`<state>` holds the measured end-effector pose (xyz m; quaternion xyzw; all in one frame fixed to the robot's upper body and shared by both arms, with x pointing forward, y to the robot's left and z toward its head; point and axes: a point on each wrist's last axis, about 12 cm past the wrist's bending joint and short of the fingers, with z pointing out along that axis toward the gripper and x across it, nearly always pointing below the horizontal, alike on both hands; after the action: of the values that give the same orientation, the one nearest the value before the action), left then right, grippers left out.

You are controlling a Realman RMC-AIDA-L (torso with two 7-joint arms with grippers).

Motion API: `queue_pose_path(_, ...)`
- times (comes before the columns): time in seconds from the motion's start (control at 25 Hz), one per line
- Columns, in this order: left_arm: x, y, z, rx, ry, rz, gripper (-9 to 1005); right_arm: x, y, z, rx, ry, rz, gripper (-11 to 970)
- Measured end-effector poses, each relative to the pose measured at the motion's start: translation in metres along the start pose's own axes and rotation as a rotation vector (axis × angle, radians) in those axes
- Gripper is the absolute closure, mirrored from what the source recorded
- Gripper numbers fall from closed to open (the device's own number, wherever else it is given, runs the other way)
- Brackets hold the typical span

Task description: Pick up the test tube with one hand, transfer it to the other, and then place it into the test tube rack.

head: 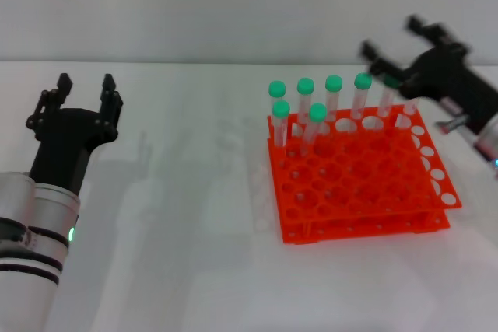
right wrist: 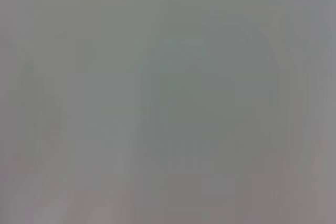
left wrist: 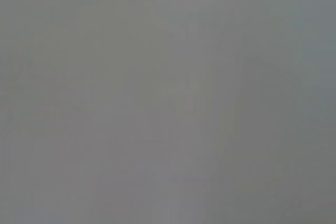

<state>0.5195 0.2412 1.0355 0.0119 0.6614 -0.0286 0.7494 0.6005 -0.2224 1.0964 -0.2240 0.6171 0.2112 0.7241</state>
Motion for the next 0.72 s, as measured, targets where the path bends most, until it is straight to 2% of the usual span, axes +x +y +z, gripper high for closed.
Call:
queue_pose_path(0.2,-0.001,0.005,0.001,-0.047,-0.004,-0.022,361,0.0,-0.031,-0.03,0.27,-0.084,-0.089,87)
queue_pose_path(0.4,-0.002,0.009,0.007,-0.084,-0.009,-0.035,356,0.004,-0.052,-0.059,0.473,-0.102,-0.155,87)
queue_pose_path(0.48,-0.003,0.011,0.01,-0.1,-0.008,-0.041,354,0.006,-0.058,-0.069,0.541,-0.091,-0.17,87)
queue_pose_path(0.56,-0.003,0.014,0.012,-0.12,-0.006,-0.047,238,0.009,-0.062,-0.077,0.592,-0.077,-0.191,87)
queue_pose_path(0.72,-0.002,0.017,0.015,-0.151,0.001,-0.059,232,0.012,-0.067,-0.091,0.658,-0.052,-0.243,87)
